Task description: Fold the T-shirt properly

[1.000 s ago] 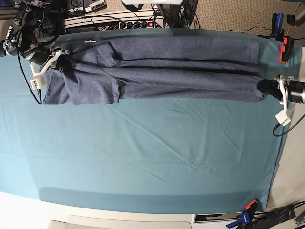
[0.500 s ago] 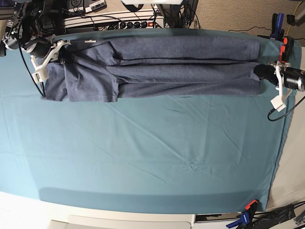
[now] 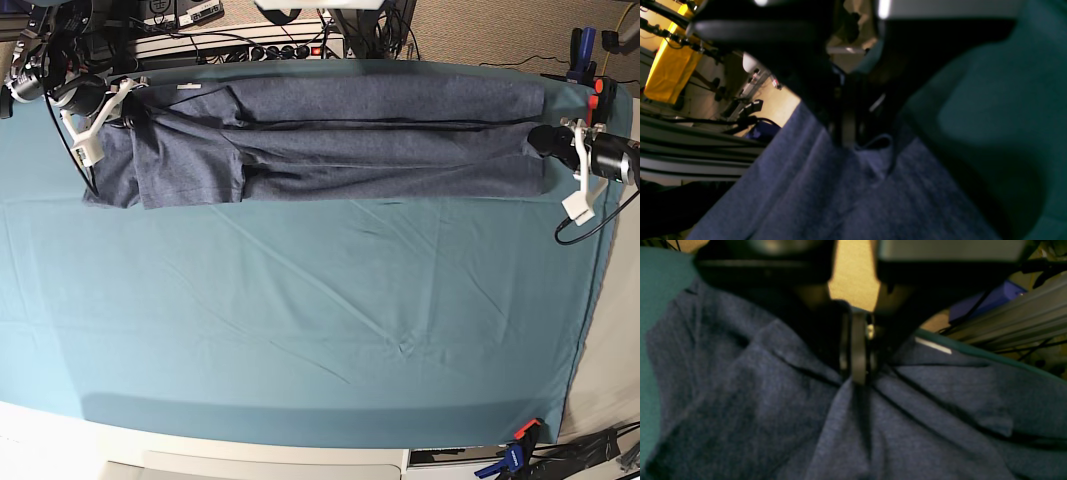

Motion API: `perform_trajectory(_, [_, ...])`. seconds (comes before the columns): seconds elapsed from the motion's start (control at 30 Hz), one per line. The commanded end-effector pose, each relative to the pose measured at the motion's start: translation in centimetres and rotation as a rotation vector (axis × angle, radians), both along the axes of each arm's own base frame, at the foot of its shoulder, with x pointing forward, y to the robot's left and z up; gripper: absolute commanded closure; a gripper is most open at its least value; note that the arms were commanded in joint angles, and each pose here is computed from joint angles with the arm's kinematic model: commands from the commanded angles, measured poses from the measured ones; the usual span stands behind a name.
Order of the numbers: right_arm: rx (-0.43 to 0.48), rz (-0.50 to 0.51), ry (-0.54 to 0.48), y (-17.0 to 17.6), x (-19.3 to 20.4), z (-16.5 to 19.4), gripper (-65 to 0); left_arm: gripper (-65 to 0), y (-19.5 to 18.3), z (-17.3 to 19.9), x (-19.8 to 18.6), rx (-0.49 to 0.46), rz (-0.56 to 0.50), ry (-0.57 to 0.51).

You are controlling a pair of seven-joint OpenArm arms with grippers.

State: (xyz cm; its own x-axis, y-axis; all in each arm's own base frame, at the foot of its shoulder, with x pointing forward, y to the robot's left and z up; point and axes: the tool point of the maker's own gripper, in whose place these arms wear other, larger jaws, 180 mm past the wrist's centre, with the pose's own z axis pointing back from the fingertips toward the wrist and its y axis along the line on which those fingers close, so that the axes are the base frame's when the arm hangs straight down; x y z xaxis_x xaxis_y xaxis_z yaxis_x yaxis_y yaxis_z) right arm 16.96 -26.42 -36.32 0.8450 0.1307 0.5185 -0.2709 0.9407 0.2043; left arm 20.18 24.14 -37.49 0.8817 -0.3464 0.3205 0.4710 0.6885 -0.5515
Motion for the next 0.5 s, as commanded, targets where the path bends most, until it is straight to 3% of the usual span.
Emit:
perform_trajectory(0.0, [-0.032,0.008,-0.025,-0.7,0.5,0.8,0.0,0.0,0.8,1.1,0.8,0.01,0.001,-0.03])
perform_trajectory(0.47, [-0.077,0.021,-0.013,-1.7,0.5,1.1,0.0,0.0,2.0,2.3,2.0,0.016,0.051,-0.083])
